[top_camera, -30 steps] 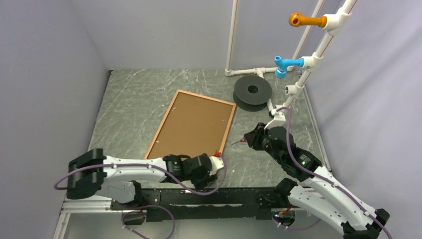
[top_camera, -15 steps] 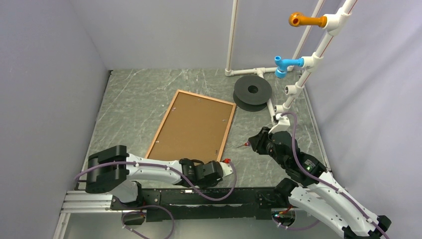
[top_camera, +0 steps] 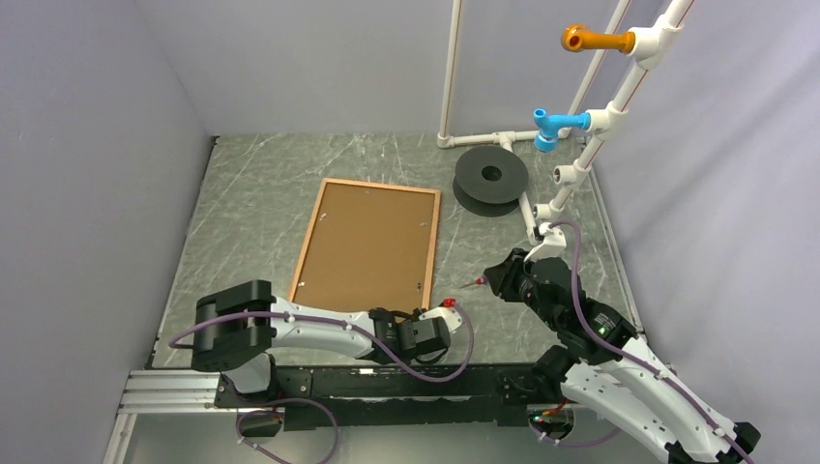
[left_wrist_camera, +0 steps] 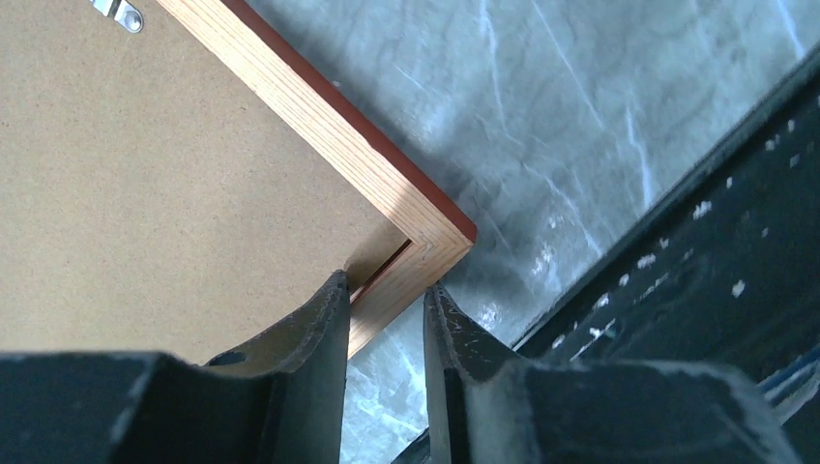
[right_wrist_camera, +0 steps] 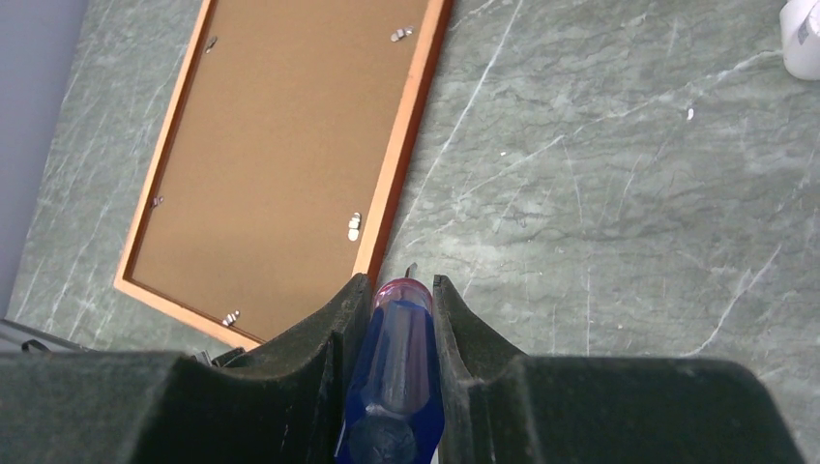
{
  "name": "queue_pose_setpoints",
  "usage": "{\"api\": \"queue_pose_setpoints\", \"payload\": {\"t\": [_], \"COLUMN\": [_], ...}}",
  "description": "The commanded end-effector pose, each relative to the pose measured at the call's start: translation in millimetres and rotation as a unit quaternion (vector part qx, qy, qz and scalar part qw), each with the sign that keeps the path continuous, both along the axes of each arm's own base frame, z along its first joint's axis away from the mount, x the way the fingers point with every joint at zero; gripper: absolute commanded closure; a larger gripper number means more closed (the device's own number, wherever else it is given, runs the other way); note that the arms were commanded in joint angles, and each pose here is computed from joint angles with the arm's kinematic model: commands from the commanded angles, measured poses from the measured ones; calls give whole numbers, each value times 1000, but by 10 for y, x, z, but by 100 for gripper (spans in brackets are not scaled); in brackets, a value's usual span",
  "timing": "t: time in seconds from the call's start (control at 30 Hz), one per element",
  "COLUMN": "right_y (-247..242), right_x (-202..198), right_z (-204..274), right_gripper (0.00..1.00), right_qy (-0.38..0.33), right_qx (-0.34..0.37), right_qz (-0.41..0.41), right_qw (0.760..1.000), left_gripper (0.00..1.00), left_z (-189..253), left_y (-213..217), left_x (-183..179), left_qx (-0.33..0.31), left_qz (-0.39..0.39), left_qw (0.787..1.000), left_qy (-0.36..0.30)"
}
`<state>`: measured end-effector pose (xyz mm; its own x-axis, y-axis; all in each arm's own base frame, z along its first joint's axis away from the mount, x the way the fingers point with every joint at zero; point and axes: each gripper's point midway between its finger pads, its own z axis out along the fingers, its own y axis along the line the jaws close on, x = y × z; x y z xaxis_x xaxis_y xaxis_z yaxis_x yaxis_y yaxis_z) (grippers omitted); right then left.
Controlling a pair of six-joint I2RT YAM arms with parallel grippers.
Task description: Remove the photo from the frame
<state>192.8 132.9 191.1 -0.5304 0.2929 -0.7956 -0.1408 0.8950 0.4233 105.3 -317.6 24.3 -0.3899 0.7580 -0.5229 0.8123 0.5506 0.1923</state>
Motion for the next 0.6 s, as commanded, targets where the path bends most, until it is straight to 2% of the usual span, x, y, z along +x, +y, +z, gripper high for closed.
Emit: {"api": "queue_pose_setpoints", "payload": {"t": [0.0,0.1,0.23,0.4,0.57], "right_y": [-38,-52,-48,-32,11], "right_x": [38,34,34,22,-5], "right_z": [71,73,70,60,19], "right_gripper": [100,100,100,100,100], "right_qy": [-17,-19,-17,-11,-1], "right_qx": [6,6,7,12,24], "right_qz": [-14,-15,-16,-14,-8], "right_qw": [1000,1000,1000,1000,1000], "left_gripper": [94,94,95,95,96], "left_z": [-461,-527,-487,-361,-232], "left_y": [398,426,437,449,249], "left_x": [-51,-32,176,698,1268], "left_qx": [49,35,-1,-79,-168], "left_qz": [139,186,243,322,364], "left_qw": [988,979,966,937,903], "left_qy": [55,72,84,110,158]}}
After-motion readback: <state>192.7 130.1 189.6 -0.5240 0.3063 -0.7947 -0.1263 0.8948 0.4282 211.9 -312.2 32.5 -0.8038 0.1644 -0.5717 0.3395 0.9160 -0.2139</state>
